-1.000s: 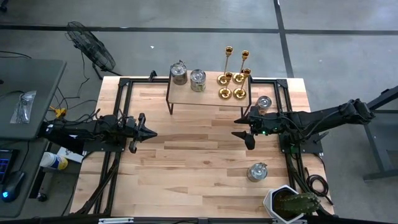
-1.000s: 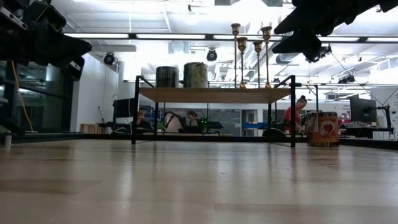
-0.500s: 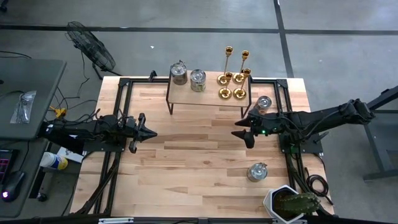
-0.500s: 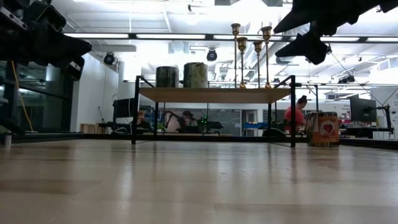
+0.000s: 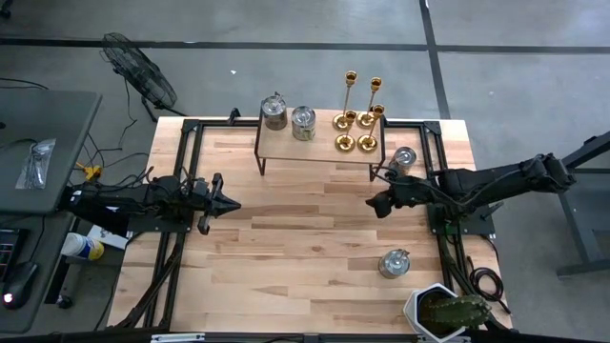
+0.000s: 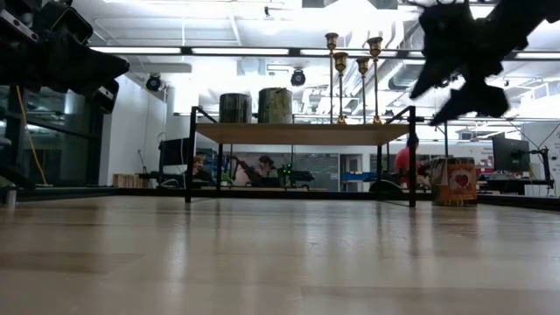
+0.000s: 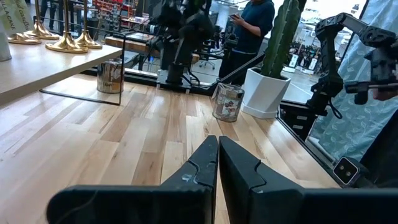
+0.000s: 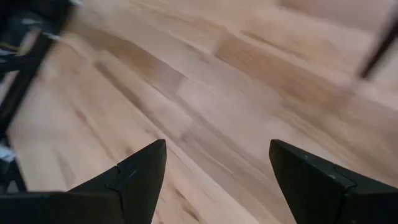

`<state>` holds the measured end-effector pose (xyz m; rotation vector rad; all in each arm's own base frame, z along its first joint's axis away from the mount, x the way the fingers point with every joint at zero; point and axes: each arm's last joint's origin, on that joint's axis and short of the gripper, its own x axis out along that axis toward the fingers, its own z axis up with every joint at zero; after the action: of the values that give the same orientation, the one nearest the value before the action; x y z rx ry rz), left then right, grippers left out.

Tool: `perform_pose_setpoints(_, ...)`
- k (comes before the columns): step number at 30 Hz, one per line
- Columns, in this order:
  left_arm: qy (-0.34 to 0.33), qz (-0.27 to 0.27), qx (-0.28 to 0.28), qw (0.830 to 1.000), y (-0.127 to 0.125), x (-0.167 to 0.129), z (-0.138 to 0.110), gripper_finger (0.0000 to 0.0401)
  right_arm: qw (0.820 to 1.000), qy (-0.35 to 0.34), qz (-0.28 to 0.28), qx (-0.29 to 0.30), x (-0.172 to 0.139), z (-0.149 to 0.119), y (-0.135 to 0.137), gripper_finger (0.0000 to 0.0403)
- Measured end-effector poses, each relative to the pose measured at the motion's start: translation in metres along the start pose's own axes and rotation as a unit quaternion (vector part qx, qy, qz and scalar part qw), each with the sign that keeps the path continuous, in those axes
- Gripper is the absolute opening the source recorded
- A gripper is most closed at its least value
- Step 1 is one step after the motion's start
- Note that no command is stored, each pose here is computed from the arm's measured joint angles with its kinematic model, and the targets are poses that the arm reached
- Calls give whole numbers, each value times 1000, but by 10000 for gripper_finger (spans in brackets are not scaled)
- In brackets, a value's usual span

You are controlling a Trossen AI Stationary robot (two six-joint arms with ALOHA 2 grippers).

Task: Pick & Place candle stick holders
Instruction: Align the silver scented candle on the shelf with the silver scented candle

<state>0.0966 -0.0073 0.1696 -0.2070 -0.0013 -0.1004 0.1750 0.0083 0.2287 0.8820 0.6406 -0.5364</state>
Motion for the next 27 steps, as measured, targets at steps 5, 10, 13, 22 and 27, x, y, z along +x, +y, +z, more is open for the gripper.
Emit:
perform_pose_setpoints(5,0,0,0,1000,0,0,0,12,997,34,-46,52,0,-3,-10,278)
perform_pose_setpoints(10,0,0,0,1000,0,0,0,12,991,51,-73,97,-1,-4,-16,278)
perform_pose_setpoints(13,0,0,0,1000,0,0,0,12,985,59,-114,113,-8,-1,-20,278)
perform_pose_setpoints(22,0,0,0,1000,0,0,0,12,963,70,-217,141,-35,17,-27,278)
perform_pose_setpoints(27,0,0,0,1000,0,0,0,12,952,95,-241,162,-37,20,-35,278)
